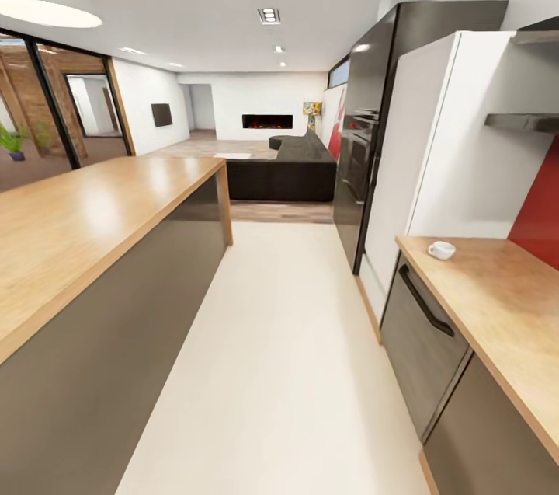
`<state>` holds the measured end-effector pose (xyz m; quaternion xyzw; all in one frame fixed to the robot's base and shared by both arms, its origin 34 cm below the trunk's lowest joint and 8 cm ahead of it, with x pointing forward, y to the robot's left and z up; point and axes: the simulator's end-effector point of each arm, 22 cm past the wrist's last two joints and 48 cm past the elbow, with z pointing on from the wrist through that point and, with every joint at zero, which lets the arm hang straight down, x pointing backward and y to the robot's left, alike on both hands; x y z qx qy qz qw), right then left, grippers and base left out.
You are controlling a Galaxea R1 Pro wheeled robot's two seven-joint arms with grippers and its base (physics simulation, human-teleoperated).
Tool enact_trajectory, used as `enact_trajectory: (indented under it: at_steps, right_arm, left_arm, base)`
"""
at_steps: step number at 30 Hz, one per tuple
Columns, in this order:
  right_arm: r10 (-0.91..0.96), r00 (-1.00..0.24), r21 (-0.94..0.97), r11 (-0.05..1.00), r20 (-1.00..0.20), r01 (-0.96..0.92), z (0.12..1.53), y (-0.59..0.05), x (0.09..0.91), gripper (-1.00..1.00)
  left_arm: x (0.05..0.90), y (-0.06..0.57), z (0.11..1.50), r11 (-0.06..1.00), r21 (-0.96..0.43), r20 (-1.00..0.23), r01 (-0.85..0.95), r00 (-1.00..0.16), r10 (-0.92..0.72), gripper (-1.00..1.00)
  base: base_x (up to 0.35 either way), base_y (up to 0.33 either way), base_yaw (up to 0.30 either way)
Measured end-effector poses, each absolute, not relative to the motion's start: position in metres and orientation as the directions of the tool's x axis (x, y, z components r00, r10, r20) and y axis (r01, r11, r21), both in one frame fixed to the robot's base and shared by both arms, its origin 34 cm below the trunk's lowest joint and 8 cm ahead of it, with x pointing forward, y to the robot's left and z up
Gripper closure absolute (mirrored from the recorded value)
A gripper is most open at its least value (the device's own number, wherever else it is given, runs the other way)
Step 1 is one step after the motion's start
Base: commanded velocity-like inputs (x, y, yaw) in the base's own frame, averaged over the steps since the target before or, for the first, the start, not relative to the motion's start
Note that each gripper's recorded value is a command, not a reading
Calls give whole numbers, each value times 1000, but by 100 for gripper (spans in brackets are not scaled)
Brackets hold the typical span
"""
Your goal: Set up a coffee station on the kitchen countertop: keep the coffee maker on the countertop, move the bottle of coffee from the kitchen shelf to the counter next to the coffee maker, place a paper coffee filter on top of the coffee maker, put the saucer next to the coffee maker with the coffee cup on the saucer, and place the electric kettle next to the coffee maker.
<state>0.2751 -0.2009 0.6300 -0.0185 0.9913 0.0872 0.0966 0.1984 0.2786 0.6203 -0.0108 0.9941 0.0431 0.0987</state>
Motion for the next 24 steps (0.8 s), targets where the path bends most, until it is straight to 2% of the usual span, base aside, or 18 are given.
enact_trajectory:
  at_steps: [11, 17, 24]
  right_arm:
    - [-13, -969, 165, 985, -246, -55, 633, -203, 287, -100]
    - [-15, -968, 155, 986, -251, -55, 633, -212, 289, -100]
    - [-15, -968, 131, 990, -249, -49, 632, -232, 289, -100]
  left_arm:
    - [198, 279, 620, 995, 83, -196, -50, -980, -33, -100]
    - [199, 279, 621, 995, 82, -201, -54, -979, -37, -100]
    - [200, 279, 621, 995, 82, -203, -54, -978, -37, -100]
  base:
    - [334, 0, -8]
    - [319, 33, -200]
    - [266, 191, -288]
